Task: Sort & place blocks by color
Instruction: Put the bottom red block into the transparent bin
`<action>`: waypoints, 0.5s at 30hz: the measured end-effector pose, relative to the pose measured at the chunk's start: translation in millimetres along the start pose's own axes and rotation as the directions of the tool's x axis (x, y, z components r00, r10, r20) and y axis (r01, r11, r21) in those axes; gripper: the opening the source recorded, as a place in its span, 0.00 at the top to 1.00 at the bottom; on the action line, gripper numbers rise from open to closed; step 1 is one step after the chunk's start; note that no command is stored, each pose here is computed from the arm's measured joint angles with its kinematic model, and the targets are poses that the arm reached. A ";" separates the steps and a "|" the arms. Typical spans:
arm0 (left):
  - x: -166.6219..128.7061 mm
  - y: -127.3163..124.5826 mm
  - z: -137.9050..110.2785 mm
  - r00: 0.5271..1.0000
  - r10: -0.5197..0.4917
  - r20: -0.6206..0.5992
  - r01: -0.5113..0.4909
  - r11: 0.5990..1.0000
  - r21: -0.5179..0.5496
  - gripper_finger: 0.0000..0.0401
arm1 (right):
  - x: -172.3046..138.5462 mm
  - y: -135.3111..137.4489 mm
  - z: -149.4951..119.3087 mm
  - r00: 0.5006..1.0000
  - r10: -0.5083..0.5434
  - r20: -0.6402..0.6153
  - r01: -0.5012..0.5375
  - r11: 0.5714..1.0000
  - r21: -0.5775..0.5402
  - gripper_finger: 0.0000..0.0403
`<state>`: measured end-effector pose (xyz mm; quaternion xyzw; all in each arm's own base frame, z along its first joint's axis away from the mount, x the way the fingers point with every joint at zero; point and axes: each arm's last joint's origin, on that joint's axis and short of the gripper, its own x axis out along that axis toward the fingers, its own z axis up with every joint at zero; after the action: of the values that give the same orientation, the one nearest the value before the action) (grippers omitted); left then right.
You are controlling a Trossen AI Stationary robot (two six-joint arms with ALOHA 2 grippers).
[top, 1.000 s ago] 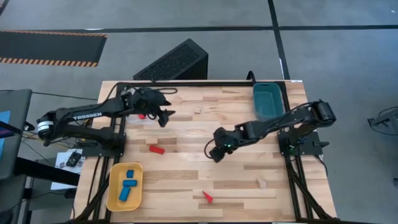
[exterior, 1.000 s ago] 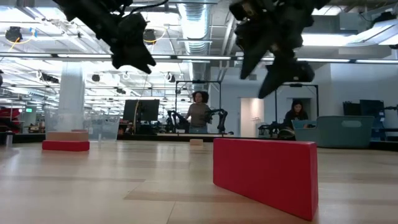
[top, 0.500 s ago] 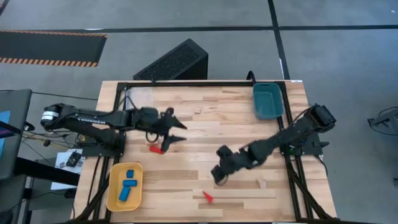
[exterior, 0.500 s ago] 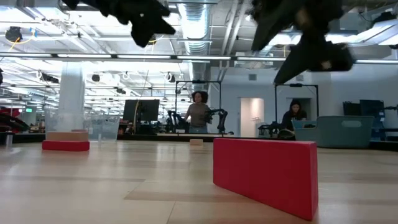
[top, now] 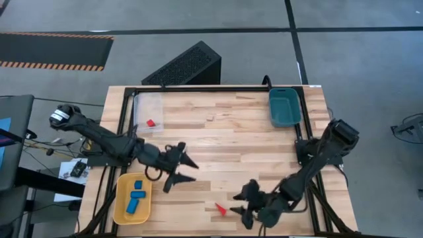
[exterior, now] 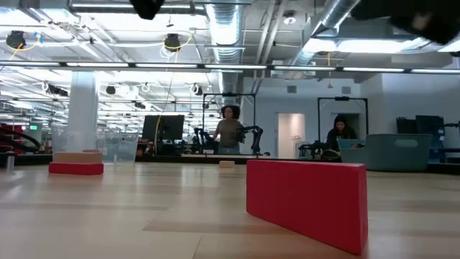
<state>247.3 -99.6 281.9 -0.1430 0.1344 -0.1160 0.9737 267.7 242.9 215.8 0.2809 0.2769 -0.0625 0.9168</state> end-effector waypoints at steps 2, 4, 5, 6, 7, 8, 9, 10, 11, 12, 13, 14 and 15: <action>1.9 -8.9 -5.9 1.000 -0.008 -0.011 0.008 0.999 0.035 0.45 | 13.3 8.0 -7.9 0.999 0.045 -0.011 -0.046 0.992 -0.121 0.37; 4.2 -14.0 -11.4 1.000 0.008 -0.024 -0.006 0.996 0.088 0.45 | 27.7 14.1 -14.7 0.999 0.033 -0.023 -0.036 0.988 -0.150 0.37; 6.1 -15.1 -14.2 0.999 0.018 -0.032 -0.014 0.994 0.111 0.45 | 35.4 16.5 -19.1 0.999 0.016 -0.037 -0.022 0.987 -0.158 0.37; 8.2 -15.3 -16.5 0.999 0.028 -0.038 -0.023 0.991 0.132 0.45 | 43.1 19.9 -23.0 0.999 0.007 -0.046 -0.014 0.988 -0.156 0.37; 10.3 -14.9 -18.6 0.998 0.040 -0.044 -0.033 0.989 0.147 0.45 | 50.2 23.2 -25.0 0.999 -0.009 -0.050 0.001 0.988 -0.156 0.37; 12.6 -14.2 -20.7 0.997 0.049 -0.051 -0.040 0.986 0.160 0.45 | 55.8 27.0 -25.5 0.998 -0.031 -0.046 0.024 0.988 -0.154 0.37; 15.3 -12.9 -23.0 0.996 0.058 -0.060 -0.048 0.984 0.171 0.45 | 61.1 31.3 -24.5 0.998 -0.056 -0.032 0.051 0.987 -0.151 0.37; 18.1 -11.4 -25.4 0.995 0.067 -0.070 -0.053 0.982 0.182 0.45 | 66.8 35.4 -22.8 0.996 -0.080 -0.024 0.076 0.986 -0.148 0.37; 20.8 -10.0 -27.9 0.994 0.074 -0.082 -0.057 0.980 0.193 0.45 | 72.8 37.1 -22.3 0.993 -0.113 -0.027 0.107 0.982 -0.159 0.37; 24.0 -8.1 -30.7 0.992 0.080 -0.095 -0.059 0.977 0.204 0.45 | 78.3 37.5 -22.4 0.988 -0.149 -0.039 0.140 0.974 -0.179 0.37; 27.4 -6.8 -33.9 0.991 0.077 -0.111 -0.051 0.975 0.217 0.45 | 84.1 37.1 -23.2 0.981 -0.184 -0.052 0.171 0.965 -0.199 0.37; 30.5 -5.2 -37.7 0.988 0.074 -0.135 -0.042 0.973 0.228 0.45 | 89.8 37.4 -23.4 0.975 -0.211 -0.063 0.194 0.959 -0.208 0.37; 33.6 -3.3 -41.3 0.985 0.070 -0.158 -0.032 0.972 0.232 0.45 | 94.3 37.4 -22.3 0.969 -0.235 -0.070 0.217 0.955 -0.204 0.37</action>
<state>265.9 -121.8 237.1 -0.0165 0.2041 -0.1170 0.9718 346.4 290.2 167.3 0.1591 0.3545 -0.1265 0.9127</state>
